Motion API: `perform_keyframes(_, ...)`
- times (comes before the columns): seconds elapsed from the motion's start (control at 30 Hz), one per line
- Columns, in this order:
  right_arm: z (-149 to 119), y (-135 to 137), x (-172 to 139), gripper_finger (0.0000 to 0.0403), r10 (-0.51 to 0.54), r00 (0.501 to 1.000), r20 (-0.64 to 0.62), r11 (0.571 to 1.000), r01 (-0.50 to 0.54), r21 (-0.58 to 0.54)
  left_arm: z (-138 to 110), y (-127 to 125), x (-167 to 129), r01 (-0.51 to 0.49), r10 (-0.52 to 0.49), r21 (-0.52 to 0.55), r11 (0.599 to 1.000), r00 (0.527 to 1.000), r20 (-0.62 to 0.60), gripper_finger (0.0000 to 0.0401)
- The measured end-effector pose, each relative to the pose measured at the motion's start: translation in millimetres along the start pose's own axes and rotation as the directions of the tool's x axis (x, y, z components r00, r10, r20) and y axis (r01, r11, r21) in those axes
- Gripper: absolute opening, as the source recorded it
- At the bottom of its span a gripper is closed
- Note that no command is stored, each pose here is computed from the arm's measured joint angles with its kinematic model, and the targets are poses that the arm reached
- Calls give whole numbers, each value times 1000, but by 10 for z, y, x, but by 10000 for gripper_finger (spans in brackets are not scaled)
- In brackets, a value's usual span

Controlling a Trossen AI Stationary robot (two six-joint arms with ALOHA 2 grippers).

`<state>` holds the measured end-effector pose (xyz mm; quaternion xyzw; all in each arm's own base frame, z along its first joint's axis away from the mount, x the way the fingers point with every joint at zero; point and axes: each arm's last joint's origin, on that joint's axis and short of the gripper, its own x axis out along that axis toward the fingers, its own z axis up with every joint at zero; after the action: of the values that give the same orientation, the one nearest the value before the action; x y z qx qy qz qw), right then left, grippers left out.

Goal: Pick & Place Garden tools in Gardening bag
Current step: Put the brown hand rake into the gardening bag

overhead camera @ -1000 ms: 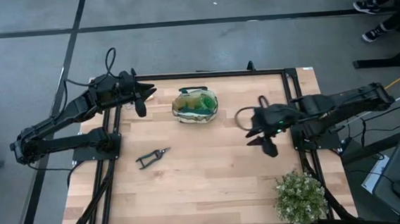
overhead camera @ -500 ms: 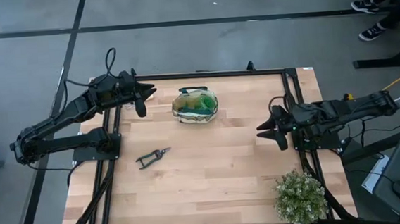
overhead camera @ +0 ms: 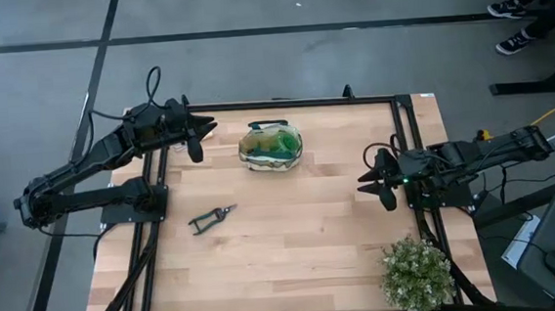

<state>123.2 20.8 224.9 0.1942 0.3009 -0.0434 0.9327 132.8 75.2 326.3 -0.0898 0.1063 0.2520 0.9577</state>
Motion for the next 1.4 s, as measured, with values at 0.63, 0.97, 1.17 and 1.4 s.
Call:
perform_keyframes(0.63, -37, 23, 25, 160, 168, 970, 175, 953, -114, -281, 0, 0, 0, 0, 0, 0, 1000, 1000, 0, 86)
perform_keyframes(0.97, -335, -130, 183, 160, 328, 793, 514, 922, -152, -355, 0, 0, 0, 0, 0, 0, 1000, 1000, 0, 86)
perform_keyframes(1.17, -423, -182, 204, 160, 336, 768, 545, 910, -115, -399, 0, 0, 0, 0, 0, 0, 1000, 1000, 0, 86)
perform_keyframes(1.4, -443, -258, 228, 160, 250, 806, 536, 900, 11, -436, 0, 0, 0, 0, 0, 0, 1000, 1000, 0, 86)
